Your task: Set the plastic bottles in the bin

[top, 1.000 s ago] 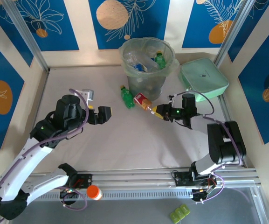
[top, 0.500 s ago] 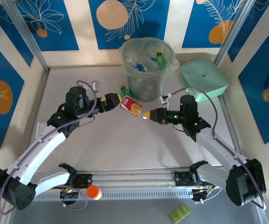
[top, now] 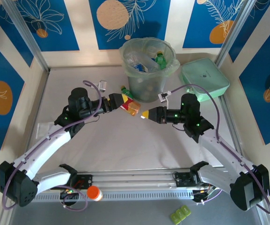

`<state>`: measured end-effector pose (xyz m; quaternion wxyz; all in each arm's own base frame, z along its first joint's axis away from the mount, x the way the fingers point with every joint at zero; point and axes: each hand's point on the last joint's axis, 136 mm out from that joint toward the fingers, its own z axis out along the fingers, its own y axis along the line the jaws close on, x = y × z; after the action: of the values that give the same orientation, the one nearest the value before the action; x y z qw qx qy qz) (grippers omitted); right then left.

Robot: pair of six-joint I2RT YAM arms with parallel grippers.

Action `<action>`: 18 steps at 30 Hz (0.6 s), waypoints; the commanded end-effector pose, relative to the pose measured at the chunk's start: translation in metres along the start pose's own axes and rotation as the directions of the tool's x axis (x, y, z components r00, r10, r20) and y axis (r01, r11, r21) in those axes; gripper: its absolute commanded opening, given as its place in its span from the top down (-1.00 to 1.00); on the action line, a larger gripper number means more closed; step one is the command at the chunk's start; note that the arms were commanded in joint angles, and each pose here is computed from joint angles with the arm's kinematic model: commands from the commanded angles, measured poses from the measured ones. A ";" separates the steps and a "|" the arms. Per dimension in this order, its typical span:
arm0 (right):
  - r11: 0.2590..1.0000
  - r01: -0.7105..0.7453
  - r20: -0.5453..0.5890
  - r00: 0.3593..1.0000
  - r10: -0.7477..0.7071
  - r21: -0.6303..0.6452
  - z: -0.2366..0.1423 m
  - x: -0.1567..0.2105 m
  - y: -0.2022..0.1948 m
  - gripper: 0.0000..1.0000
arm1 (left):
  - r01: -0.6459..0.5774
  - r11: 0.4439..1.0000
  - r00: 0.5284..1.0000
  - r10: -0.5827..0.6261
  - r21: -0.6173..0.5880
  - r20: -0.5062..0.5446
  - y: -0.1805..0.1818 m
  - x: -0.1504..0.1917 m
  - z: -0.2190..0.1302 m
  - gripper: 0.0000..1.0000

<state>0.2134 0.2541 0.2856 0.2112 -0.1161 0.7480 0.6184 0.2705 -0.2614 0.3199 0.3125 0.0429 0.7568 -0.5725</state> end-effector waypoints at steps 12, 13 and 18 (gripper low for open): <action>0.999 0.034 0.044 0.999 -0.032 -0.037 -0.001 -0.015 0.025 -0.05 | -0.069 0.974 0.998 0.065 0.216 0.028 -0.048 -0.004 -0.014 -0.10; 0.998 0.037 0.050 0.998 -0.035 -0.044 -0.001 -0.015 0.027 -0.19 | -0.068 0.973 0.997 0.062 0.218 0.034 -0.049 -0.005 -0.014 -0.09; 0.990 0.076 0.061 0.996 -0.069 -0.118 0.004 -0.013 0.042 -0.22 | -0.043 0.964 0.998 0.027 0.262 0.064 -0.058 -0.012 -0.016 -0.08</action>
<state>0.2119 0.2623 0.3083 0.2277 -0.1224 0.7258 0.6375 0.2573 -0.2659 0.3521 0.3215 0.0659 0.6985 -0.6359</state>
